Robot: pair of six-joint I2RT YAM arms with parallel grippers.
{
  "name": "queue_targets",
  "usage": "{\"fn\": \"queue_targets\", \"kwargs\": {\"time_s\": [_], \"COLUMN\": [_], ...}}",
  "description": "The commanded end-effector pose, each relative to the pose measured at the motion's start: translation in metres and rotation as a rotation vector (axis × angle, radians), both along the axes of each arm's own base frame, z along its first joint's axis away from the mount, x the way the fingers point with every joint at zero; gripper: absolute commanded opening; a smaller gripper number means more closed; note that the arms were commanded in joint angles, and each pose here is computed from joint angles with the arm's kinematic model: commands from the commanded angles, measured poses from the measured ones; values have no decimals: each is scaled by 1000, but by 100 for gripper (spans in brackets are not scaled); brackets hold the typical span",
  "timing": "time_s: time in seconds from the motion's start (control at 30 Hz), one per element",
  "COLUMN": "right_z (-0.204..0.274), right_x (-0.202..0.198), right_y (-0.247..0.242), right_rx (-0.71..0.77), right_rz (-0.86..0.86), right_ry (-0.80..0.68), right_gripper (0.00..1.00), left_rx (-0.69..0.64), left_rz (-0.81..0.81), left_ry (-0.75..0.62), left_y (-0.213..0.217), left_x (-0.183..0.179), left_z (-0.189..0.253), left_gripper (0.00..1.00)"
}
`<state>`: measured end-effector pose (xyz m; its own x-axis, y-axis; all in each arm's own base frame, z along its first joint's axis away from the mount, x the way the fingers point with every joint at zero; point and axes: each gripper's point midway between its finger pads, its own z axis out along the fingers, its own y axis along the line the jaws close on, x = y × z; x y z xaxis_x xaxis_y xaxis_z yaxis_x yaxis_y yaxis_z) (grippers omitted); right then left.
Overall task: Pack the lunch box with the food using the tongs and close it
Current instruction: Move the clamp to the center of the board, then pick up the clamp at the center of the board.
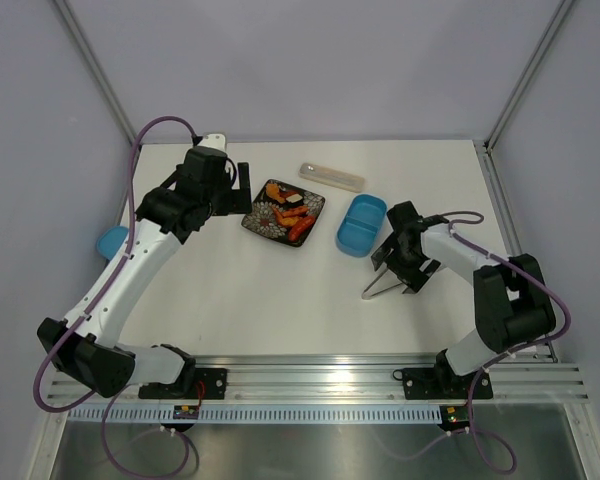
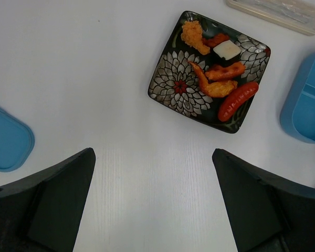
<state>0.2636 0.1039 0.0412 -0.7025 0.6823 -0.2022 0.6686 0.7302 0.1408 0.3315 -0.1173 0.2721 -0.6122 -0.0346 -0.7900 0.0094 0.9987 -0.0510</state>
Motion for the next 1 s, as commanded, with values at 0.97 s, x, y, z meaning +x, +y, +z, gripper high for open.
{"fn": "queue_targets", "kwargs": {"time_s": [0.97], "right_z": [-33], "right_x": [4], "right_y": [-24], "right_rx": [-195], "right_rz": [127], "right_ry": [10], "right_gripper": [91], "left_rx": [-39], "left_rz": [-39], "left_ry": [-53], "left_y": [-8], "left_x": [4], "left_z": [18], "left_gripper": [99]}}
